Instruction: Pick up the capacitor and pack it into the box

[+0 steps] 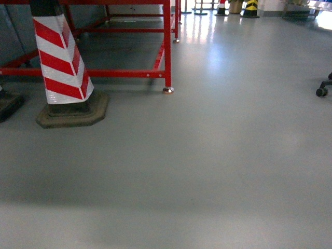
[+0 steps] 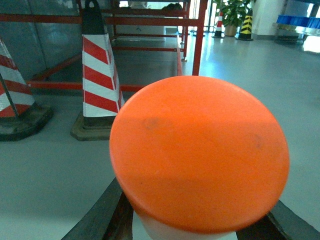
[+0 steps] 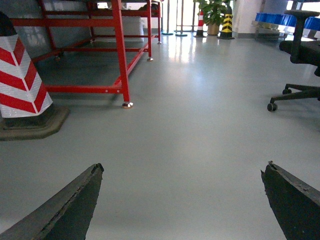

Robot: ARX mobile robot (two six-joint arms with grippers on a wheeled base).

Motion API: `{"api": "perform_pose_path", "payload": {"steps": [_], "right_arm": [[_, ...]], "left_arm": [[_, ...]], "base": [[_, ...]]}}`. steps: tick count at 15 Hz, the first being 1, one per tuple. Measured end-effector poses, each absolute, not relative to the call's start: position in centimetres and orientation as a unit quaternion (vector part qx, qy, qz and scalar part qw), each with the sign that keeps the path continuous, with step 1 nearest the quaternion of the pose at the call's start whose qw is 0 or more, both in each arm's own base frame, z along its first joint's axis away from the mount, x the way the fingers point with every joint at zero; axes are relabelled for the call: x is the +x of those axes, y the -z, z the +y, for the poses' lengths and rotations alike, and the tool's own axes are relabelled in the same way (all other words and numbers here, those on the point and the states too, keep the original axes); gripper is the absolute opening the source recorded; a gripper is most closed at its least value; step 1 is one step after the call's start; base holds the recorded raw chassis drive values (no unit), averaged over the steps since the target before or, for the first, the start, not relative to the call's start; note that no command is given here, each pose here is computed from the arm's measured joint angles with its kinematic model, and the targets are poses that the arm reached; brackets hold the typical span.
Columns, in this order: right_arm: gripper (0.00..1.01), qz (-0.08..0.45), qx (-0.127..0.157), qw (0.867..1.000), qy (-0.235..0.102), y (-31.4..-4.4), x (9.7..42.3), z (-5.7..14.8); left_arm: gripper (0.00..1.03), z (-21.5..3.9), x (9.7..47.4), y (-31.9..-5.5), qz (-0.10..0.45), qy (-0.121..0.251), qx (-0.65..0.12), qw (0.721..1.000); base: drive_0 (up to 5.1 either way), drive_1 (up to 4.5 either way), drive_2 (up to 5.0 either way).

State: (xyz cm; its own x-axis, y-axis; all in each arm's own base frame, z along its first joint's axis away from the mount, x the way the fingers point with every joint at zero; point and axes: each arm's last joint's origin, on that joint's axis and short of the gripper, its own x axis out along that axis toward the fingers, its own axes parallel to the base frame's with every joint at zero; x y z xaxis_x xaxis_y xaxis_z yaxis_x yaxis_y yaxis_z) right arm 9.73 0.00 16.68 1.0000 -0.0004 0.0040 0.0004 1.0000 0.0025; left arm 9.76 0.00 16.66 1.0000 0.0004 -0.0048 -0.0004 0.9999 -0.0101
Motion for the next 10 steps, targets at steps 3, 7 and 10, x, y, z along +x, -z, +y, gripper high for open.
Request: {"api": "perform_pose_path", "payload": {"steps": [3, 7, 10], "right_arm": [[0.98, 0.001, 0.001, 1.000, 0.000, -16.62, 9.73, 0.00], [0.98, -0.002, 0.001, 1.000, 0.000, -16.68, 9.73, 0.00], [0.98, -0.001, 0.001, 1.000, 0.000, -16.67, 9.73, 0.00]], "left_arm": [[0.43, 0.00, 9.76, -16.66, 0.002, 0.000, -0.005, 1.000], [0.43, 0.00, 9.76, -16.65, 0.003, 0.000, -0.005, 1.000], [0.43, 0.00, 9.76, -16.68, 0.001, 0.000, -0.005, 1.000]], "base": [[-5.1, 2.33, 2.3], [-5.1, 2.33, 2.3], [-5.1, 2.33, 2.3]]}}
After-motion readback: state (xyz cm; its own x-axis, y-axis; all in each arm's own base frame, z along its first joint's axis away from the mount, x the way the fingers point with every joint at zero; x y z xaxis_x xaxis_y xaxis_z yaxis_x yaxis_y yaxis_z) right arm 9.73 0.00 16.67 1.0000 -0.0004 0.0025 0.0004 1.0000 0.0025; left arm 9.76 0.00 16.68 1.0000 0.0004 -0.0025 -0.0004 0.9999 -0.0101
